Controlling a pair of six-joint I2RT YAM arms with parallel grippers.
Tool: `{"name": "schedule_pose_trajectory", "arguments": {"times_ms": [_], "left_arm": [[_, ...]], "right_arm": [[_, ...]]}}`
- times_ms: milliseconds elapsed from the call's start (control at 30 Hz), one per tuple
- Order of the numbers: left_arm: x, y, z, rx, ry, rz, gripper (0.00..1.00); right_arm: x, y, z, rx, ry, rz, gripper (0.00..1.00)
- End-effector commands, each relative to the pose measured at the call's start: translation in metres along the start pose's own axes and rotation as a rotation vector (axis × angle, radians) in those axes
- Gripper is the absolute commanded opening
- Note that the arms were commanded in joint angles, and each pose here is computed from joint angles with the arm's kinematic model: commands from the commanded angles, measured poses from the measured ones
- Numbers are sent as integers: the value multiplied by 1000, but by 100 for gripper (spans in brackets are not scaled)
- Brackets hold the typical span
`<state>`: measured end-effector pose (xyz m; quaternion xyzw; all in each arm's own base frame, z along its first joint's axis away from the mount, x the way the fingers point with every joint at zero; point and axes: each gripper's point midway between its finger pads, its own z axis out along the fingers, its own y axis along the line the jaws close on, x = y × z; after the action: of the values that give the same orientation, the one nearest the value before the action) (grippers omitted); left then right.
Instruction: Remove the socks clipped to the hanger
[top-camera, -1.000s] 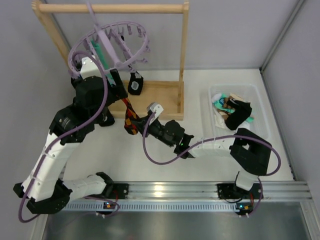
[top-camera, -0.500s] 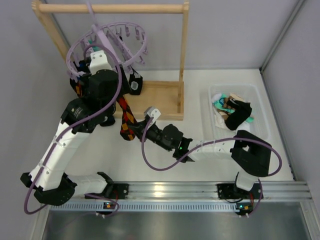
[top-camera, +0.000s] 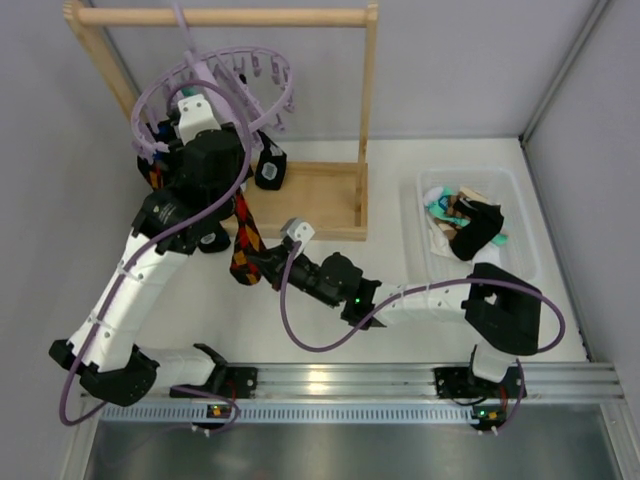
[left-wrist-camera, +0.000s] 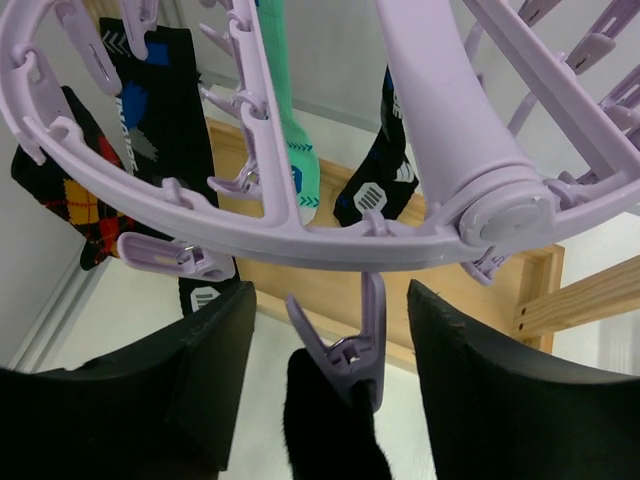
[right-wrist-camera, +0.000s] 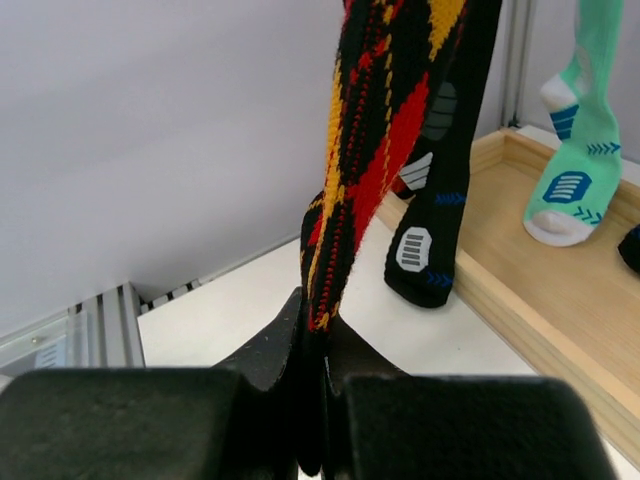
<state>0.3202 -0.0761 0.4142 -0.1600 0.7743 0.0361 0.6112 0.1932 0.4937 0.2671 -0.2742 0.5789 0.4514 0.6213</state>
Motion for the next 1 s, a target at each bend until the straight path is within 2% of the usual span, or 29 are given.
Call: {"name": "schedule_pose_trajectory", "arguments": {"times_ms": [0,167,200,300,400,467,533,633,667,700,767,800,867,900,933,967], "left_arm": [[-8,-5,8,3,-34,-28,65],[-12,-2,13,-6,-43,-36,45],[-13,-1,13,-5,-44,-34,36],[-12,1,16,-13,-41,-27,24],[-12,1,18,-7,-40,-27,6],[-12,-2,18,10,-35,-28,1],[-12,-6,17,36,-28,-31,1],[-7,-18,11,127,0,-37,19],[-2,-25,7,179,22,-31,45],[-2,-27,4,203,27,-24,57],[6,-32,1,246,49,-16,66],[7,-36,-6,291,59,-17,74],[15,-39,-10,327,81,-9,84],[16,-40,-17,366,85,-3,93],[16,-40,-21,384,86,-2,98],[19,-35,-27,396,85,0,98]], "right_arm": [[-28,22,6,-46,-64,-1,0],[-22,27,8,-51,-51,-17,0],[-20,28,7,-52,-47,-17,0],[-17,29,6,-55,-47,-15,0],[-16,29,2,-54,-47,-15,0],[-16,24,-4,-38,-46,-19,0],[-16,15,-15,3,-40,-24,0],[-25,-10,-40,119,-16,-45,0],[-25,-19,-48,162,12,-58,0],[-27,-29,-56,208,32,-70,0],[-35,-56,-85,319,102,-88,0],[-58,-71,-99,363,81,-73,0],[-51,-98,-127,455,185,-83,0],[-69,-117,-144,511,170,-63,0],[-77,-128,-154,542,182,-62,0],[-67,-140,-173,584,276,-83,0]]}}
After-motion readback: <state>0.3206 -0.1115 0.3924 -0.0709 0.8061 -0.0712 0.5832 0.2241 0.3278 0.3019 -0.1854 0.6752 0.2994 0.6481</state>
